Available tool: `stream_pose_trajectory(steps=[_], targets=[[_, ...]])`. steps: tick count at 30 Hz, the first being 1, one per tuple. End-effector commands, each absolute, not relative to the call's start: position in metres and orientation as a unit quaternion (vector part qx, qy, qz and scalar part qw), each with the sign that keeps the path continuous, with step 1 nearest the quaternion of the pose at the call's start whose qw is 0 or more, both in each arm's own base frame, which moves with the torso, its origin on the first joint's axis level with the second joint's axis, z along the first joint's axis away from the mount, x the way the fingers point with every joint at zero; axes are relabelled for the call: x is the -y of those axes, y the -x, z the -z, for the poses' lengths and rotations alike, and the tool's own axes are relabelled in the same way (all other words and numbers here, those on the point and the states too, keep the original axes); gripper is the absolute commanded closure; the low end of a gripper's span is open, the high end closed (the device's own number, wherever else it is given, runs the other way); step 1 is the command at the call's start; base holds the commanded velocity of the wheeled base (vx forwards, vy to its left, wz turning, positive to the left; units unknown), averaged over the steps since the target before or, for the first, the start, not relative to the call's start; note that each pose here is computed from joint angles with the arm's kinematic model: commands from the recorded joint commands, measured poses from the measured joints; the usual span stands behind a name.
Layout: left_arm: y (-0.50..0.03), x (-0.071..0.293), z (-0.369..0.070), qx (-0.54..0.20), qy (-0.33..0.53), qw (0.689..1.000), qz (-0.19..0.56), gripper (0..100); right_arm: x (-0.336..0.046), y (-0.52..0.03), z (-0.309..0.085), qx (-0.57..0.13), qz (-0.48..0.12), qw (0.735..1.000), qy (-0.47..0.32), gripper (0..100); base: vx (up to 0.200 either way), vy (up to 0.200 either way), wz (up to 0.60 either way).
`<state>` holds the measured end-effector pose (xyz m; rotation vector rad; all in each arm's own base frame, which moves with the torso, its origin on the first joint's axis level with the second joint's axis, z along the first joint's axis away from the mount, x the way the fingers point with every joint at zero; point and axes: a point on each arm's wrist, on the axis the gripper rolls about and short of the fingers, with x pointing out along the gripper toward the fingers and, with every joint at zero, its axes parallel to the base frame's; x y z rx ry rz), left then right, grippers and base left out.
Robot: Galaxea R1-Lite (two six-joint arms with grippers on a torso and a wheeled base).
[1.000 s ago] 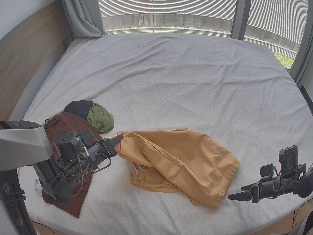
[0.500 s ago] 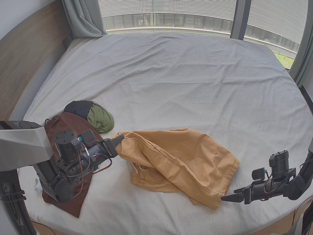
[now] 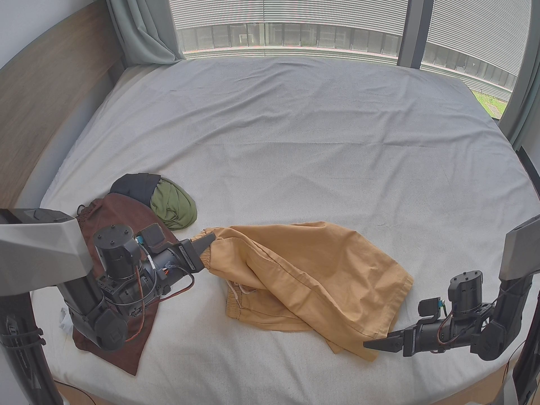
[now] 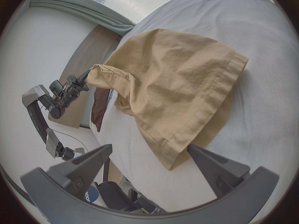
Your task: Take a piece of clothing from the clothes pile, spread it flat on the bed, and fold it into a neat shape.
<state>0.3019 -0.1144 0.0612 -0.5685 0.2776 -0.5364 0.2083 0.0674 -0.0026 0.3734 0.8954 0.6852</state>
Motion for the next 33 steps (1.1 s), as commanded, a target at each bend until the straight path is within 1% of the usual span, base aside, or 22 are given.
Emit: stream_pose_trajectory(steps=[1, 7, 10, 15, 16, 18, 24, 28, 30, 31, 33], targets=[[-0.302, 0.114, -0.062, -0.132, 0.277, 0.916, 0.260, 100, -0.074, -0.204, 0.024, -0.450, -0.324, 0.813, -0.178, 0, 0.000, 0.000, 0.00], [-0.303, 0.114, -0.063, -0.130, 0.277, 0.916, 0.260, 100, -0.078, -0.203, 0.031, -0.423, -0.336, 0.824, -0.171, 0, 0.000, 0.000, 0.00], [-0.303, 0.114, -0.063, -0.130, 0.277, 0.916, 0.260, 100, -0.080, -0.202, 0.031, -0.429, -0.337, 0.819, -0.179, 0, 0.000, 0.000, 0.00], [-0.303, 0.114, -0.063, -0.129, 0.277, 0.916, 0.261, 100, -0.081, -0.203, 0.026, -0.416, -0.342, 0.823, -0.178, 0, 0.000, 0.000, 0.00], [-0.304, 0.113, -0.063, -0.129, 0.277, 0.916, 0.260, 100, -0.081, -0.204, 0.025, -0.415, -0.344, 0.824, -0.178, 100, 0.000, 0.000, 0.00], [-0.304, 0.113, -0.063, -0.130, 0.277, 0.916, 0.260, 100, -0.081, -0.204, 0.024, -0.411, -0.345, 0.825, -0.177, 100, 0.000, 0.000, 0.00], [-0.304, 0.113, -0.061, -0.132, 0.277, 0.916, 0.259, 100, -0.080, -0.207, 0.006, -0.371, -0.354, 0.841, -0.174, 100, 0.000, 0.000, 0.00], [-0.305, 0.112, -0.061, -0.130, 0.278, 0.917, 0.256, 100, -0.074, -0.210, -0.013, -0.328, -0.354, 0.858, -0.177, 100, 0.000, 0.000, 0.00], [-0.305, 0.112, -0.061, -0.130, 0.278, 0.917, 0.256, 100, -0.074, -0.210, -0.013, -0.328, -0.354, 0.858, -0.177, 100, 0.000, 0.000, 0.00], [-0.305, 0.111, -0.063, -0.128, 0.279, 0.917, 0.256, 100, -0.064, -0.221, -0.029, -0.284, -0.340, 0.877, -0.188, 100, 0.000, 0.000, 0.00], [-0.305, 0.111, -0.063, -0.129, 0.280, 0.917, 0.255, 100, -0.058, -0.227, -0.035, -0.267, -0.327, 0.884, -0.200, 100, 0.000, 0.000, 0.00]])
